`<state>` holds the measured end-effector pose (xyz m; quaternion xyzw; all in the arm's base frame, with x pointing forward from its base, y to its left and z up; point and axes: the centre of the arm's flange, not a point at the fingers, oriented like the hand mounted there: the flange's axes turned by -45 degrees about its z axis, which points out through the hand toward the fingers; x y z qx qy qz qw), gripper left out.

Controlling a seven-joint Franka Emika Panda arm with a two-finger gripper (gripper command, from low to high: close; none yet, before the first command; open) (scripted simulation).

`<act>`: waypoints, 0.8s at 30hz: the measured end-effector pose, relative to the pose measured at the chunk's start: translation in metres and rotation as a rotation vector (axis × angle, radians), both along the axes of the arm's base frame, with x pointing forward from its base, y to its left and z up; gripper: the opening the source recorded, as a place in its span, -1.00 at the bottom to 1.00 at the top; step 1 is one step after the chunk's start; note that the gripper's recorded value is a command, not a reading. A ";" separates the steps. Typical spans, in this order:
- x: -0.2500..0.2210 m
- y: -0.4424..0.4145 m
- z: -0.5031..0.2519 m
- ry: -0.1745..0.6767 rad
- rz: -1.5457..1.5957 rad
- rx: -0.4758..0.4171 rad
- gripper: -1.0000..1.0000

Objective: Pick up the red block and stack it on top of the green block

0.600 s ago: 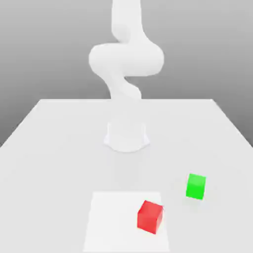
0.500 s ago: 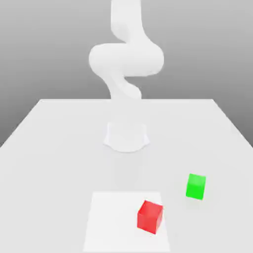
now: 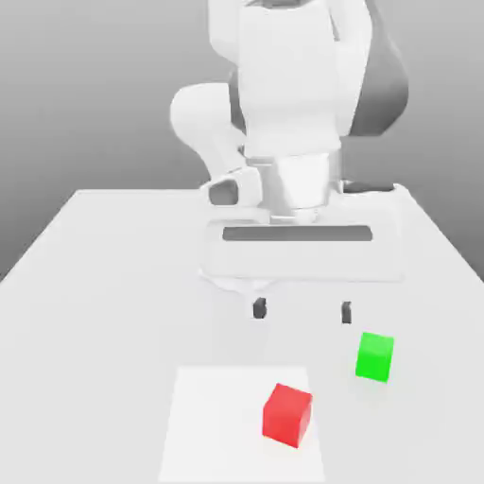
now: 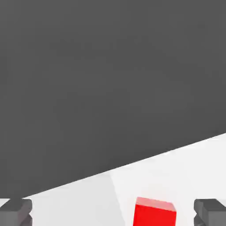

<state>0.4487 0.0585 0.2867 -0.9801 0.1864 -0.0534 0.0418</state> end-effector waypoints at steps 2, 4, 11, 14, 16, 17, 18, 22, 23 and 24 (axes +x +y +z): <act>-0.012 0.003 -0.038 0.061 -0.033 -0.024 0.00; -0.023 0.002 -0.071 0.106 -0.066 -0.049 0.00; -0.028 0.001 -0.138 0.122 -0.077 -0.057 -1.00; -0.028 0.001 -0.138 0.121 -0.078 -0.057 -1.00; -0.028 0.001 -0.142 0.121 -0.078 -0.057 -1.00; -0.028 0.001 -0.139 0.121 -0.078 -0.058 -1.00; -0.027 0.002 -0.131 0.120 -0.077 -0.058 -1.00; -0.027 0.001 -0.090 0.121 -0.078 -0.059 -1.00; -0.032 0.010 -0.081 0.122 -0.056 -0.057 -1.00; -0.042 0.031 -0.075 0.122 -0.001 -0.056 -1.00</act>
